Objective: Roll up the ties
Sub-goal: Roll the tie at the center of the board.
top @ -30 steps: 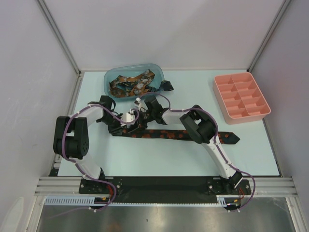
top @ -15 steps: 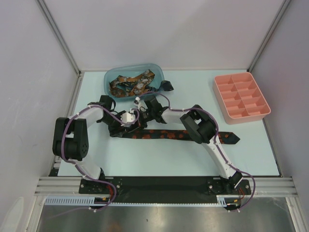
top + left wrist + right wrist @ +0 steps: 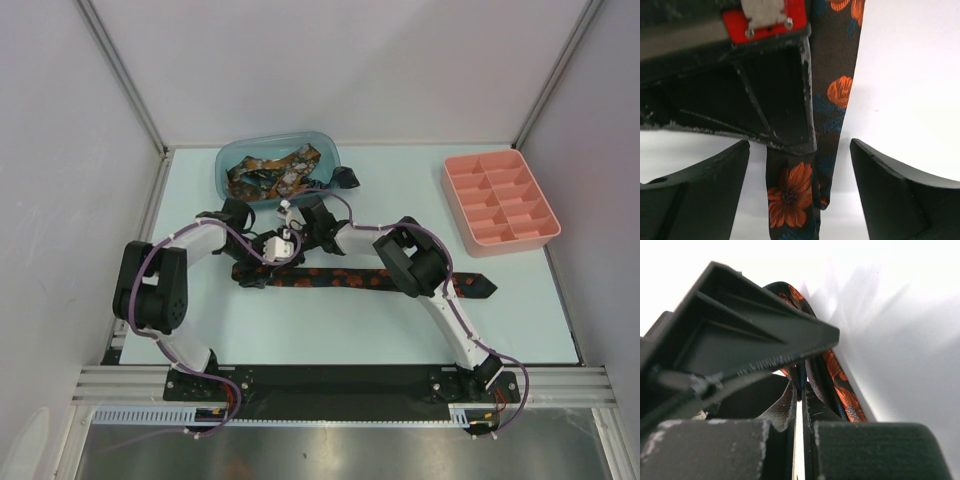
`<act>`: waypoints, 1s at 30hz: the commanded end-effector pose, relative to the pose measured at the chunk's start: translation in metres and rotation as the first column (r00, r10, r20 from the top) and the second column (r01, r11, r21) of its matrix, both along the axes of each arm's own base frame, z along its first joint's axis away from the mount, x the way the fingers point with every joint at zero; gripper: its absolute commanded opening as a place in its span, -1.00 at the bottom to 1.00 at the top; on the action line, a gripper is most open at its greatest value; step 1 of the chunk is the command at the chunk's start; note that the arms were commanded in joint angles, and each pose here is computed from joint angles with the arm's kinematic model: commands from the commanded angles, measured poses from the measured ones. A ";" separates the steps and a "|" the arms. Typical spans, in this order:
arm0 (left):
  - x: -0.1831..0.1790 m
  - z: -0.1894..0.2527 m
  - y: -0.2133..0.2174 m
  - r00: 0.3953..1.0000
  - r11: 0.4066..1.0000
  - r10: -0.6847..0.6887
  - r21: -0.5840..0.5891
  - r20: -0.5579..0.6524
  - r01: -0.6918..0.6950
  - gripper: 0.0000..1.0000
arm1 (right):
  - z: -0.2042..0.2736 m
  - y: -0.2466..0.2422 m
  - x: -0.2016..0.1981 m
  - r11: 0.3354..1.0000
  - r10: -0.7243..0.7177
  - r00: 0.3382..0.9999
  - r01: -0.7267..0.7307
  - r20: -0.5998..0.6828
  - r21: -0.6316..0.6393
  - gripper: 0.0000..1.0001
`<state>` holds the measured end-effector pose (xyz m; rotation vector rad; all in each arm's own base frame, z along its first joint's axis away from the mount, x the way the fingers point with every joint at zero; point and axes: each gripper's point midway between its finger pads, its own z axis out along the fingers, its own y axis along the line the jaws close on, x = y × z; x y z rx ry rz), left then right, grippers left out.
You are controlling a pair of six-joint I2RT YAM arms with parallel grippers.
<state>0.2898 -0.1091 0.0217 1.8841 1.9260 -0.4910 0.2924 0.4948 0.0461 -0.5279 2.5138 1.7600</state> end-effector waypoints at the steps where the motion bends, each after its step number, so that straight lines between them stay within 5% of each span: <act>1: 0.007 -0.002 -0.007 1.000 1.000 -0.008 -0.005 0.026 0.008 0.61 | 0.029 0.006 0.008 0.998 0.003 0.999 -0.006 0.041 0.065 -1.00; 6: 0.008 -0.006 -0.004 1.000 1.000 0.007 0.015 0.024 -0.008 0.09 | 0.032 0.006 0.007 0.997 0.006 0.999 -0.008 0.033 0.071 -1.00; 14: 0.008 0.001 -0.006 0.999 0.999 0.034 -0.025 -0.004 -0.034 -0.27 | 0.033 -0.001 0.007 0.999 0.003 1.000 -0.004 0.021 0.052 -1.00; 19: 0.008 0.005 -0.008 0.999 0.998 0.037 -0.041 -0.024 -0.038 -0.22 | 0.023 -0.008 0.009 1.000 -0.010 1.000 0.009 0.023 0.021 -1.00; 25: 0.022 0.021 0.008 0.995 0.993 0.104 -0.063 0.003 -0.103 0.37 | -0.003 -0.016 0.015 0.999 -0.011 0.999 0.012 0.048 -0.035 -1.00; 30: 0.027 0.031 0.040 0.992 0.992 0.120 -0.053 0.029 -0.119 0.47 | -0.012 -0.019 0.016 0.998 -0.003 0.999 0.006 0.050 -0.054 -1.00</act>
